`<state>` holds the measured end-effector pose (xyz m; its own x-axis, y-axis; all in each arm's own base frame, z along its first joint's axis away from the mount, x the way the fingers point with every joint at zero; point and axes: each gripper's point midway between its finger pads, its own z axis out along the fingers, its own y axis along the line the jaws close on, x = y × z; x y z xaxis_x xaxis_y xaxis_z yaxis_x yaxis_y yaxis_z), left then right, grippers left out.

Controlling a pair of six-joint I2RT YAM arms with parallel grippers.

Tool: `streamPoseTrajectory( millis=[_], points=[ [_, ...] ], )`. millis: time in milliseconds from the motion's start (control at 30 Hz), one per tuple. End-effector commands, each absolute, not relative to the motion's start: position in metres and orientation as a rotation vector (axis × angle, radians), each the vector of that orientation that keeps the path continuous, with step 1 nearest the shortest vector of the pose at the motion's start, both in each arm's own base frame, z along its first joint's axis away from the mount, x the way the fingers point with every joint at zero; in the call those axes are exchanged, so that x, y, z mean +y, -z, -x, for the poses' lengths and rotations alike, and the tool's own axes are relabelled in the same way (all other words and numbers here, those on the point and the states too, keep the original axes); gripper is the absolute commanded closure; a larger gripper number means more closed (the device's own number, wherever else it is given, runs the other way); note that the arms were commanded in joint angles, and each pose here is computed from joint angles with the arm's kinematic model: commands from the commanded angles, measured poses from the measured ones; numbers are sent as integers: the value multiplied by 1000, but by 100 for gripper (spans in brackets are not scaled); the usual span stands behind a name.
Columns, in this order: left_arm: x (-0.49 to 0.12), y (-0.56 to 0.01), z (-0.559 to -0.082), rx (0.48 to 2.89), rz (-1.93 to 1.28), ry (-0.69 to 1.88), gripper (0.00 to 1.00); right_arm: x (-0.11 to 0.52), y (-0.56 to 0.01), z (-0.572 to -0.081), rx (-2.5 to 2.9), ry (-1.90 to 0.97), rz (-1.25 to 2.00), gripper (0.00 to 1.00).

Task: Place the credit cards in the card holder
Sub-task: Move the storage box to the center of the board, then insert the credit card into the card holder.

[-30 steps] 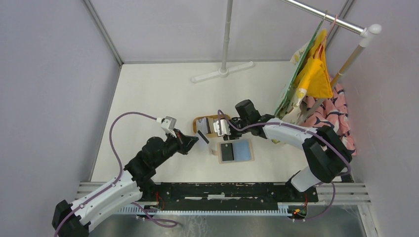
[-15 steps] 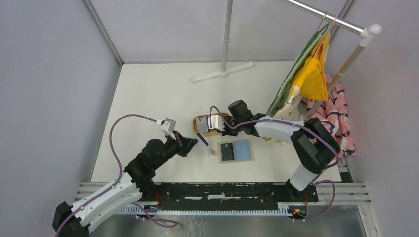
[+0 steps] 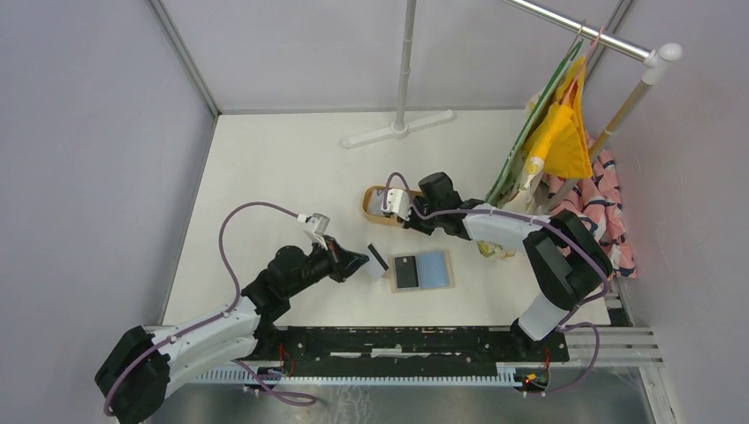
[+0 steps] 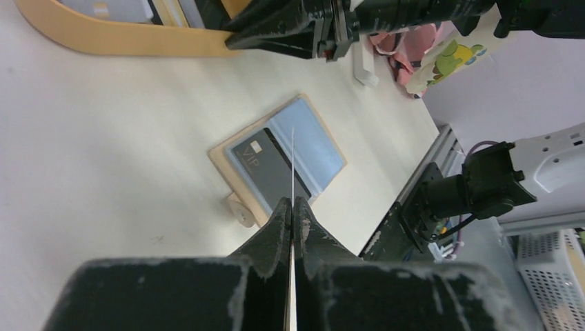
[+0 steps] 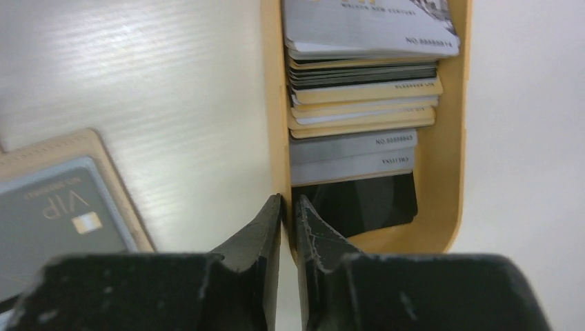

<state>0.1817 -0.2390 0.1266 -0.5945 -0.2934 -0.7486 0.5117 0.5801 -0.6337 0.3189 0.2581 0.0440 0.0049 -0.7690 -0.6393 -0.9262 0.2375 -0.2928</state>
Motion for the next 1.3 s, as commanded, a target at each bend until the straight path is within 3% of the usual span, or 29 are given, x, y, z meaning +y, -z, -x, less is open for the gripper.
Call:
streamPoseTrajectory(
  millis=[0, 200, 300, 567, 933, 1267],
  points=[
    [-265, -169, -177, 1764, -204, 1337, 98, 244, -77, -337, 1751, -241, 1484, 77],
    [-285, -166, -177, 1780, -220, 1446, 98, 241, -113, -306, 1561, -352, 1601, 46],
    [-294, -164, -178, 1794, -228, 1491, 98, 238, -126, -275, 1438, -428, 1696, 40],
    [-317, -149, -178, 1851, -224, 1617, 98, 210, -95, -198, 1254, -527, 1915, 40],
    [-340, -108, -189, 1965, -177, 1686, 98, 174, -32, -186, 1328, -400, 2070, 48],
    [-342, -76, -195, 2089, -174, 1597, 98, 171, -21, -179, 1348, -432, 2134, 55]
  ],
)
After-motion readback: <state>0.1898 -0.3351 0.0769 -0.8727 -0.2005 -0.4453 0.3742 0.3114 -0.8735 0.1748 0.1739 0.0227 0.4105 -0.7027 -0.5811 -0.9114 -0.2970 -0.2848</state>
